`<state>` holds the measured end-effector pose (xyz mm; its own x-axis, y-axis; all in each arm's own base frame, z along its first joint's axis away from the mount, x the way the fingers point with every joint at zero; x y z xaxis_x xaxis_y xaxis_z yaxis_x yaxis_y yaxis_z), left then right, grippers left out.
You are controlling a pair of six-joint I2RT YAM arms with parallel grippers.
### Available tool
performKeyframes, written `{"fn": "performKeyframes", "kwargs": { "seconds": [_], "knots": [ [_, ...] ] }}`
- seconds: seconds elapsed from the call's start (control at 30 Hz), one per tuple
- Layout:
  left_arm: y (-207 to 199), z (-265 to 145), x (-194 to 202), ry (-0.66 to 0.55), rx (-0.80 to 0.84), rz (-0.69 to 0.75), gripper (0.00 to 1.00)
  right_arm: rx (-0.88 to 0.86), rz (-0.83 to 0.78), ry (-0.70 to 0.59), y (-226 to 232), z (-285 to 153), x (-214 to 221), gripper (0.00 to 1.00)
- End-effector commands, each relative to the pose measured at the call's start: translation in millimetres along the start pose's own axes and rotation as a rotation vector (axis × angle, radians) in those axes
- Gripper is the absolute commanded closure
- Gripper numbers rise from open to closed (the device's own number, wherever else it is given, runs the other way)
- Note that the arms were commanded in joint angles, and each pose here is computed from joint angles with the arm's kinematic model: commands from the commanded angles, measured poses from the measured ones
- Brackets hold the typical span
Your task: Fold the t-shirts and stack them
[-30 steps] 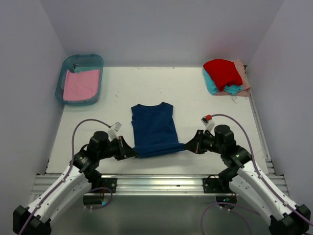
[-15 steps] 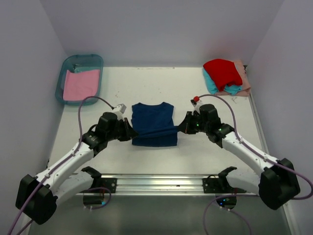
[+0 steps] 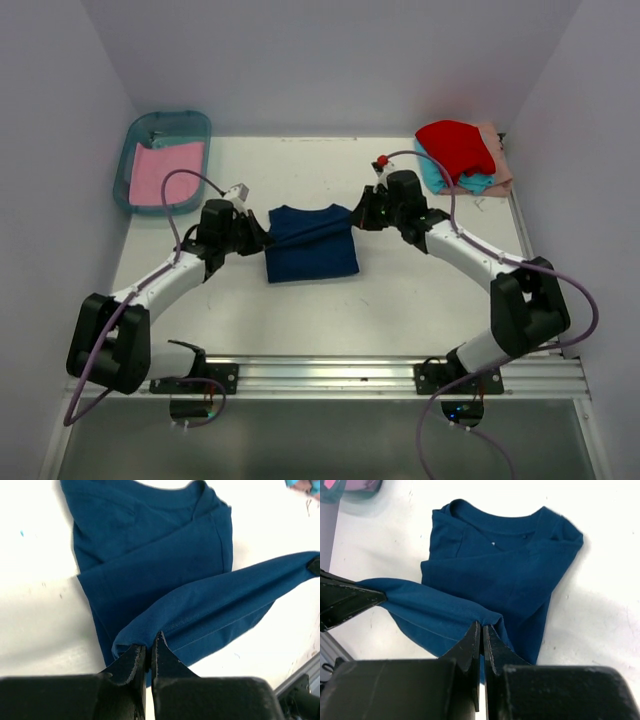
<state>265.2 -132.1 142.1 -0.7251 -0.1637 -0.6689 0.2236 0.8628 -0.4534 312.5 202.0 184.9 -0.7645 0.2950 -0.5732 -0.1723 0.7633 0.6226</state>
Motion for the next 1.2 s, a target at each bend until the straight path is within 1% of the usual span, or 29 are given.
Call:
{"fn": "performKeyframes", "kwargs": {
  "seconds": [0.0, 0.13, 0.2, 0.23, 0.27, 0.33, 0.4, 0.43, 0.47, 0.5, 0.53, 0.57, 0.6, 0.67, 0.7, 0.73, 0.77, 0.83, 0.87, 0.9, 0.93, 1.0, 1.07, 1.1, 1.13, 1.17],
  "knots": [
    [2, 13, -44, -0.129, 0.02, 0.069, 1.0, 0.019, -0.033, -0.111, 1, 12, -36, 1.0],
    [9, 36, -58, -0.122, 0.03, 0.046, 1.0, 0.021, -0.022, -0.126, -5, 35, -46, 1.0],
    [10, 44, -71, -0.154, 0.044, 0.044, 1.0, 0.029, -0.005, -0.121, -13, 49, -49, 1.0],
    [15, 54, -69, -0.131, 0.042, 0.031, 1.0, 0.028, -0.001, -0.134, -15, 55, -52, 1.0],
    [17, 59, -75, -0.152, 0.049, 0.037, 1.0, 0.034, 0.006, -0.139, -17, 60, -56, 1.0],
    [22, 77, -85, -0.143, 0.053, 0.035, 1.0, 0.062, 0.038, -0.156, -24, 78, -66, 1.0],
    [20, 89, -109, -0.199, 0.11, 0.06, 1.0, 0.078, 0.061, -0.204, -23, 89, -86, 1.0],
    [29, 104, -108, -0.186, 0.111, 0.046, 1.0, 0.125, 0.075, -0.213, -33, 103, -86, 1.0],
    [33, 110, -122, -0.235, 0.128, 0.058, 0.9, 0.185, 0.096, -0.252, -41, 111, -92, 1.0],
    [37, 126, -133, -0.239, 0.152, 0.056, 0.71, 0.187, 0.093, -0.308, -33, 115, -113, 0.89],
    [38, 132, -141, -0.239, 0.173, 0.053, 0.53, 0.245, 0.1, -0.276, -48, 132, -107, 0.6],
    [44, 136, -150, -0.243, 0.179, 0.034, 0.14, 0.27, 0.088, -0.292, -48, 137, -115, 0.4],
    [45, 138, -162, -0.266, 0.184, 0.037, 0.0, 0.273, 0.083, -0.304, -41, 137, -127, 0.01],
    [47, 129, -170, -0.295, 0.17, 0.039, 0.0, 0.257, 0.063, -0.33, -38, 136, -132, 0.01],
    [42, 113, -181, -0.351, 0.146, 0.054, 0.0, 0.271, 0.054, -0.321, -41, 133, -127, 0.01],
    [40, 104, -186, -0.388, 0.137, 0.065, 0.0, 0.227, 0.039, -0.373, -31, 124, -137, 0.01],
    [34, 88, -185, -0.416, 0.129, 0.073, 0.0, 0.224, 0.025, -0.378, -36, 122, -131, 0.01],
    [29, 74, -185, -0.442, 0.126, 0.082, 0.0, 0.205, 0.014, -0.381, -34, 116, -127, 0.01],
    [30, 72, -179, -0.429, 0.122, 0.076, 0.0, 0.202, 0.011, -0.376, -35, 108, -122, 0.01],
    [25, 64, -181, -0.435, 0.13, 0.082, 0.0, 0.176, 0.006, -0.382, -31, 105, -121, 0.01],
    [27, 64, -173, -0.388, 0.11, 0.061, 0.0, 0.158, 0.0, -0.383, -28, 100, -120, 0.01],
    [27, 60, -164, -0.339, 0.106, 0.047, 0.0, 0.107, -0.012, -0.378, -22, 87, -113, 0.01],
    [30, 59, -145, -0.288, 0.089, 0.036, 0.0, 0.035, -0.024, -0.335, -13, 81, -107, 0.01],
    [32, 56, -142, -0.279, 0.068, 0.032, 0.0, 0.002, -0.021, -0.31, -10, 82, -103, 0.01],
    [37, 57, -133, -0.24, 0.042, 0.028, 0.0, -0.088, -0.009, -0.236, 0, 82, -96, 0.01],
    [42, 60, -127, -0.216, 0.01, 0.024, 0.0, -0.132, -0.001, -0.204, 6, 84, -96, 0.09]
  ]
}}
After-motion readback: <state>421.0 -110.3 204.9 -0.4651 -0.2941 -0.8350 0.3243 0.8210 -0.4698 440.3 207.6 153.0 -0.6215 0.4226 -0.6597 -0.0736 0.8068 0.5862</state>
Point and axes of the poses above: each gripper's point midway between its finger pads, its own z axis out along the fingers, its own y axis along the line the jaws close on, x = y × z, the point moved 7 cm from there along -z, back along the fingers, and after that the axes turned 10 degrees about z, right-handed, at the moved point
